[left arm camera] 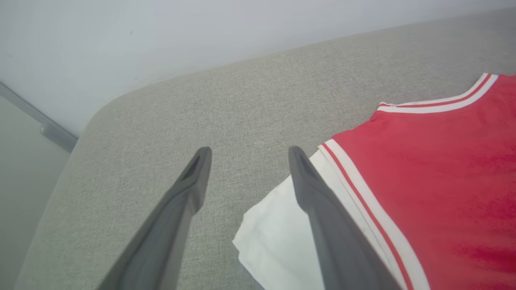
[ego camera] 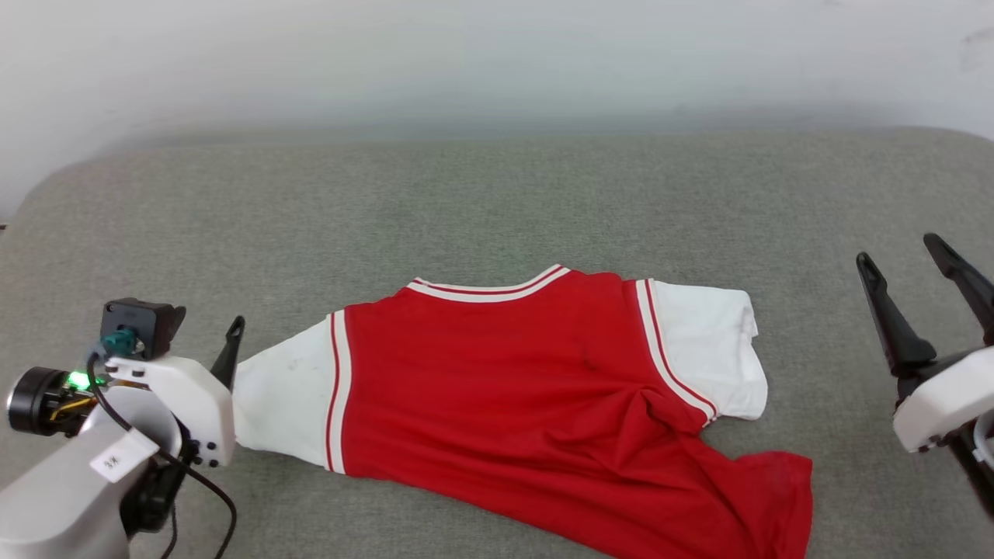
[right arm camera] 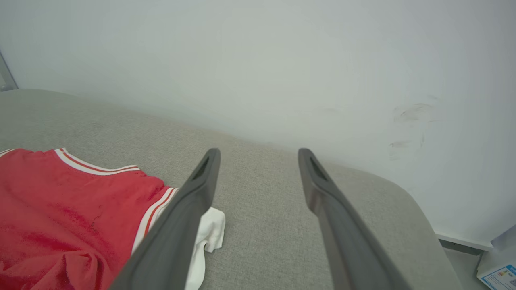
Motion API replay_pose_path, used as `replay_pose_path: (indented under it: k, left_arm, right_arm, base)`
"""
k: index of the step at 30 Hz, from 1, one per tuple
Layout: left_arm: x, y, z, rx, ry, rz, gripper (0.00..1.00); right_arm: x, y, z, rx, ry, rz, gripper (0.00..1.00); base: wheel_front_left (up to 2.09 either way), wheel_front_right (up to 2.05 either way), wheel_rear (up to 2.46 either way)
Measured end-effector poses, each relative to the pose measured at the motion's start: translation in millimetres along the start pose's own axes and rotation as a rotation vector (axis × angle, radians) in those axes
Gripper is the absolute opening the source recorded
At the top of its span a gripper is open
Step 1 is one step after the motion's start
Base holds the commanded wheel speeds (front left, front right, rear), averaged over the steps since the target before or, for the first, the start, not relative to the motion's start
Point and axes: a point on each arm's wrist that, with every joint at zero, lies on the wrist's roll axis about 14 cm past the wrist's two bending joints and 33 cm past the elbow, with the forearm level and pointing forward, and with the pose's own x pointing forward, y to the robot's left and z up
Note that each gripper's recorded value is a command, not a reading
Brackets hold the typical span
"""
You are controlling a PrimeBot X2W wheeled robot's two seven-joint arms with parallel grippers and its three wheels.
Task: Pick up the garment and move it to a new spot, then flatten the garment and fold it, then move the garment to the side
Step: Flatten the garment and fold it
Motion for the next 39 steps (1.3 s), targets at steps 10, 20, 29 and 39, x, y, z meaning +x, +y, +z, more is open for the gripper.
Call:
replay_pose_path:
  k: [10,20,29,39]
  left_arm:
    - [-28,-5,41,-0.010,-0.244,0.129,1.00]
    - [-56,-6,59,-0.015,-0.401,0.258,1.00]
    - [-57,-11,37,-0.045,-0.384,0.290,1.00]
    - [-49,-20,21,-0.064,-0.359,0.286,1.00]
  right_arm:
    - [17,23,-24,-0.045,0.349,0.216,1.00]
    - [4,44,-99,-0.015,0.774,0.330,1.00]
    - [14,57,-158,0.047,0.942,0.331,1.00]
    - [19,70,-182,0.067,0.925,0.349,0.00]
  base:
    - [0.00,0.00,0.00]
    - [0.00,0.00,0.00]
    - [0.00,0.00,0.00]
    - [0.00,0.00,0.00]
